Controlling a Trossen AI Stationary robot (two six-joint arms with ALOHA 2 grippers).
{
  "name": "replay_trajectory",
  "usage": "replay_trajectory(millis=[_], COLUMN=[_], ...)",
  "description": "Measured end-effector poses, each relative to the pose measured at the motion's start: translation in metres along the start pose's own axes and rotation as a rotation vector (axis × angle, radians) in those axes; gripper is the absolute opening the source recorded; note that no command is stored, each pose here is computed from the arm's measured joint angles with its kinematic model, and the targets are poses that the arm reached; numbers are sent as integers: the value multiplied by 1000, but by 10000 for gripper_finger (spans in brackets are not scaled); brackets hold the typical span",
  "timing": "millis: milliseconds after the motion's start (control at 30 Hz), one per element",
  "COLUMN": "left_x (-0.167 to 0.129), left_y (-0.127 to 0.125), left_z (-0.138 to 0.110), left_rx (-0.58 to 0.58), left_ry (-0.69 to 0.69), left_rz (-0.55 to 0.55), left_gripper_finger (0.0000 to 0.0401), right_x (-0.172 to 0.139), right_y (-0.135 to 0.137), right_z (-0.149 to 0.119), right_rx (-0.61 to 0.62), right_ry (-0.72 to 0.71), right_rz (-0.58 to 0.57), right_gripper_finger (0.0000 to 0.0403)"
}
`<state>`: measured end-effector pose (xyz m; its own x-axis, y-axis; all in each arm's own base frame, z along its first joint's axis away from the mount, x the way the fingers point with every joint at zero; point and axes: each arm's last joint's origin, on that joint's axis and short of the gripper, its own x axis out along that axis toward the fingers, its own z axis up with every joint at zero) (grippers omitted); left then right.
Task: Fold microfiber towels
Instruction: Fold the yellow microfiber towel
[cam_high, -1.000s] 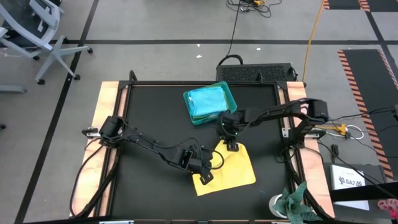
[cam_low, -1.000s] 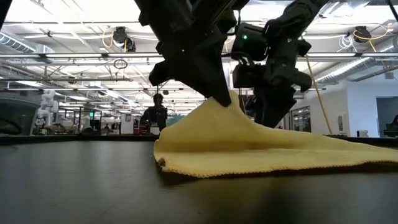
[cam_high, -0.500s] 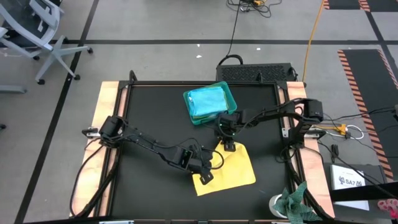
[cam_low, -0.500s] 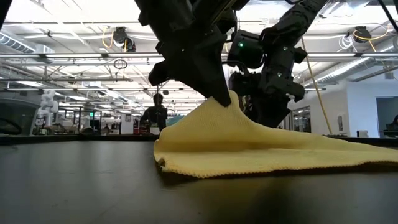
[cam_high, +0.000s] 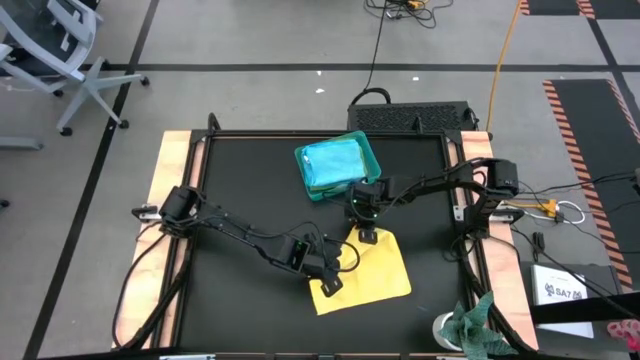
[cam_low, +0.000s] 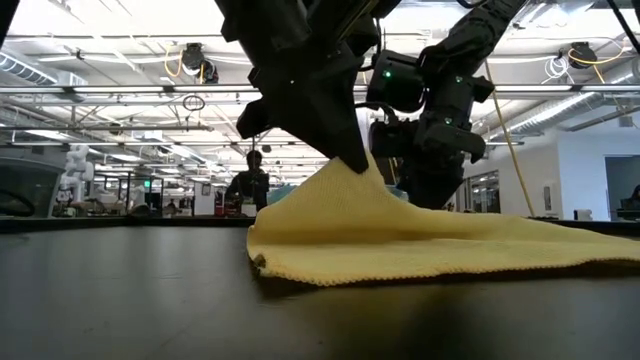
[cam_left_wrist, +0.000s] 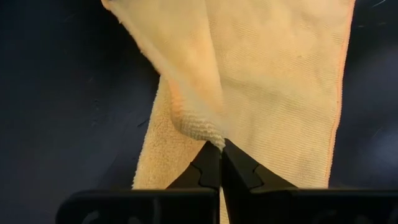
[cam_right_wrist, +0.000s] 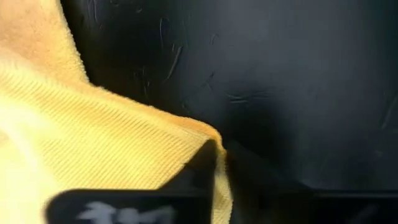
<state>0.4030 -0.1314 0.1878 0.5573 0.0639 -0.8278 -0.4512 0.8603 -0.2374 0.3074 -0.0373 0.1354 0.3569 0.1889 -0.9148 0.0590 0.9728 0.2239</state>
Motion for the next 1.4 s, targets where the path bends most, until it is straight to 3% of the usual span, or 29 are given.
replay_trajectory(millis=[200,467,633,1000,1400], left_x=[0,3,7,7,-28], left_y=[1,12,26,30,11], left_z=[0,9,18,21,17], left_rx=[2,13,41,31,-5], left_ry=[7,5,29,83,32], left_rz=[8,31,60,17,-52], left_gripper_finger=[3,2,2,1,1], right_x=[-15,-69,-85,-82,-76], right_y=[4,17,28,73,122], right_z=[0,-2,-18,-37,-51], right_rx=[11,23,34,21,42], right_ry=[-25,-149,-73,57,78], right_rz=[1,-51,-121,-70,-7], right_gripper_finger=[3,1,1,0,0])
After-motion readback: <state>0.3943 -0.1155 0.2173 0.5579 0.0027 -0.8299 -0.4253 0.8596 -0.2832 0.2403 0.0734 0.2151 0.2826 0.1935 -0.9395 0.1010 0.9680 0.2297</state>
